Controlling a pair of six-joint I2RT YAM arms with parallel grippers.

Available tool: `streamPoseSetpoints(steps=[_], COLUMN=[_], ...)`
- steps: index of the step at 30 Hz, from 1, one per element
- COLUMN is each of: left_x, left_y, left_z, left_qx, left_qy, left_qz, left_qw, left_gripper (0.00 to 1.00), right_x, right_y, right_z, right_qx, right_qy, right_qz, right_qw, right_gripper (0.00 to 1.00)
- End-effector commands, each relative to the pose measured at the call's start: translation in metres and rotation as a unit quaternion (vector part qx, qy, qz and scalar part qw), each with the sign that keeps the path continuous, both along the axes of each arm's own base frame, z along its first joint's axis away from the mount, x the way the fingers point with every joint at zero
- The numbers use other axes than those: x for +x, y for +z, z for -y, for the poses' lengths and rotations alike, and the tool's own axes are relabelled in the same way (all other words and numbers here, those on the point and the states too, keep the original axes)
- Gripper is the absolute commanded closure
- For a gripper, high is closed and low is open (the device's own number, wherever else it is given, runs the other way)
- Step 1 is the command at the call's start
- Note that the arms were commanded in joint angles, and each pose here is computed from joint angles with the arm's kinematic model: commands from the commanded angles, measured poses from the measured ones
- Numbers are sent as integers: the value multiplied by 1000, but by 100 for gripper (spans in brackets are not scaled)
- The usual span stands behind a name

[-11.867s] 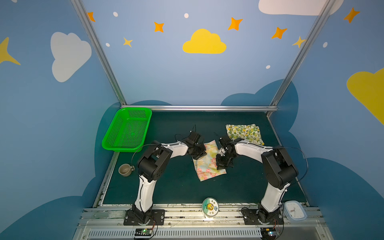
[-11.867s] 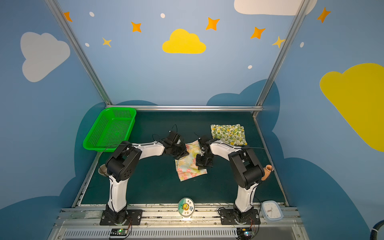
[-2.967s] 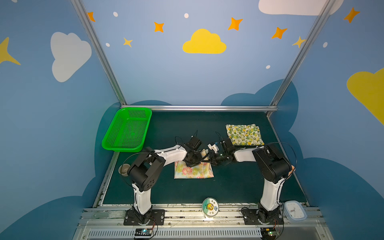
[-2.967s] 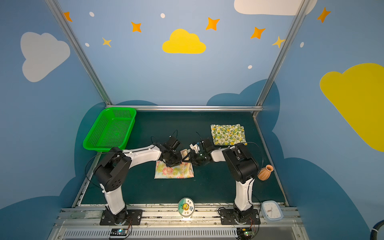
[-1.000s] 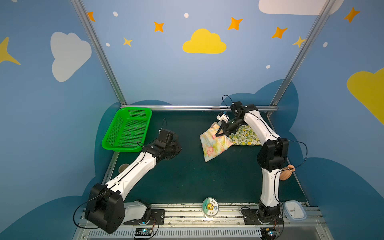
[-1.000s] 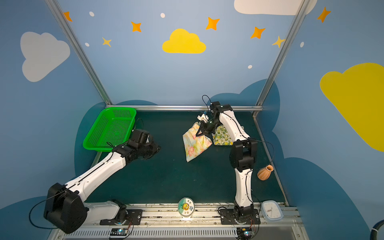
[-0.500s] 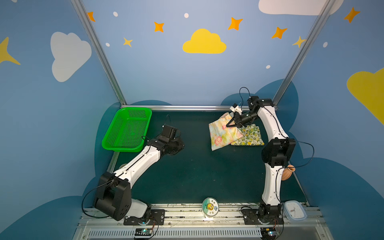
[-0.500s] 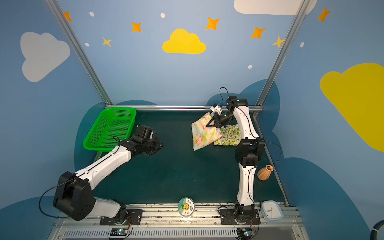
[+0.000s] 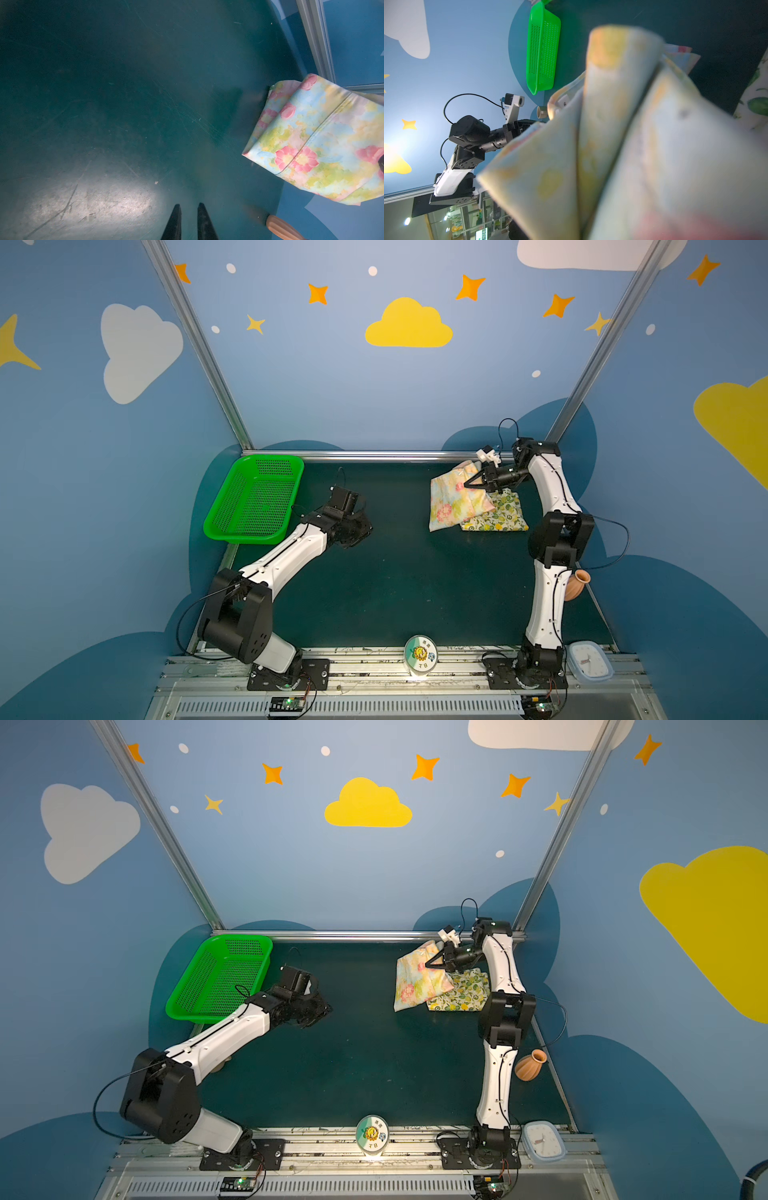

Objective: Fold and stack the skirts
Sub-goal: 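Lower the floral skirt onto the lemon-print skirt with the right gripper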

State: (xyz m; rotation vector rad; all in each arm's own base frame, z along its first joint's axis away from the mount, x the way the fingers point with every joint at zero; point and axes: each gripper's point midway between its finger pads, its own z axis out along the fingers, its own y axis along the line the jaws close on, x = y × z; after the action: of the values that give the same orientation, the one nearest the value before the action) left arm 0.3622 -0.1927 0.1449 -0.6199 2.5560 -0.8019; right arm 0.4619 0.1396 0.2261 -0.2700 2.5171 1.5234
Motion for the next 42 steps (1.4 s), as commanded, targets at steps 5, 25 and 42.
streamPoseSetpoints(steps=[5, 25, 42], left_x=[6, 16, 10], left_y=[0, -1, -14], left_z=[2, 30, 50], left_qx=[-4, 43, 49], left_qy=[11, 3, -8], left_qz=[-7, -21, -47], left_qw=[1000, 999, 998], left_gripper=[83, 86, 87], right_x=[10, 45, 59], right_y=[-7, -50, -79], right_z=[28, 107, 135], right_qx=[33, 64, 45], right_qy=[-19, -116, -150], right_qz=[-25, -76, -87], right_qw=[999, 988, 984], right_gripper=[100, 100, 100])
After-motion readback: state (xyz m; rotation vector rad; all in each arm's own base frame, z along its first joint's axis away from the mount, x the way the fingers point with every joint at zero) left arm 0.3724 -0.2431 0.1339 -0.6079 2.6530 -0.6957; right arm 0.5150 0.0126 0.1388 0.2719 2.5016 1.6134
